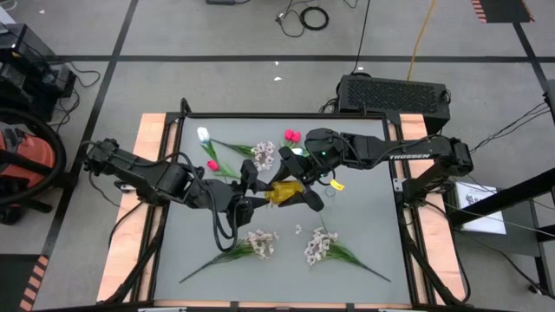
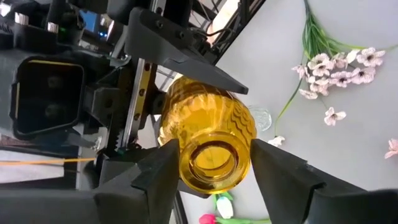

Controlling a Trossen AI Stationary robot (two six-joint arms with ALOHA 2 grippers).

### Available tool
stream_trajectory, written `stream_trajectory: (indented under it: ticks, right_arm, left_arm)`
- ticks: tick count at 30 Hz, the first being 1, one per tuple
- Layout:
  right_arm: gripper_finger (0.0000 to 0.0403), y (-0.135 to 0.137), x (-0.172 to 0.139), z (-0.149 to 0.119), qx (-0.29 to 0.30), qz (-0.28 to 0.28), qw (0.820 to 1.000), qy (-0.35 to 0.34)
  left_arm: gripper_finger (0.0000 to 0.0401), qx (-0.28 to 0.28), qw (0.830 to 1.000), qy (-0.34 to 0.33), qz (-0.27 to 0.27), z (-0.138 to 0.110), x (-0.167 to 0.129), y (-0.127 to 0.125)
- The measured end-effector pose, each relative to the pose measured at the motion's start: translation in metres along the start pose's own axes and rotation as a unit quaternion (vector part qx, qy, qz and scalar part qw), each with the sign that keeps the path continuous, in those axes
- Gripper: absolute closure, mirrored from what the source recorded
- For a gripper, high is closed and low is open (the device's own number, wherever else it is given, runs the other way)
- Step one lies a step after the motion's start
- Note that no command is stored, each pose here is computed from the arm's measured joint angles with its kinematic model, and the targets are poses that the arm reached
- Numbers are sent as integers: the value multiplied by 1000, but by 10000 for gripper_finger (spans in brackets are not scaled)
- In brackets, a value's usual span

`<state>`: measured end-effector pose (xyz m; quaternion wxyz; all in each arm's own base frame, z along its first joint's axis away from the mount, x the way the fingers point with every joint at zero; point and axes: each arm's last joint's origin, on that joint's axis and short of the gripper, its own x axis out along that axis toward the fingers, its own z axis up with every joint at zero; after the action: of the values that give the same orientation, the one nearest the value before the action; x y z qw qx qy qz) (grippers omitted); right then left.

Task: Sort flowers into vase by color
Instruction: Adjust the yellow flower vase

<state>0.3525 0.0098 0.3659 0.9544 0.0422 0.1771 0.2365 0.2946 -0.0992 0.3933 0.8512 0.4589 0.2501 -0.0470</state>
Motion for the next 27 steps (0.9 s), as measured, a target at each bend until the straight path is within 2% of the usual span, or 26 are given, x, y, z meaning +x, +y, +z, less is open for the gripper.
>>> stream_trajectory:
  ticks: [5, 9, 19, 27]
  right_arm:
    - [112, 0, 0, 0, 0, 0, 1000, 0]
    - [112, 0, 0, 0, 0, 0, 1000, 0]
    - [112, 0, 0, 0, -1, 0, 1000, 2]
    - [112, 0, 0, -1, 1, -11, 1000, 3]
  left_arm:
    - [167, 7, 1000, 5, -5, -1, 0, -1]
    - [167, 7, 1000, 4, -8, -1, 0, -1]
    - [231, 6, 1000, 1, -7, -1, 0, -1]
    - [235, 7, 1000, 3, -9, -1, 0, -1]
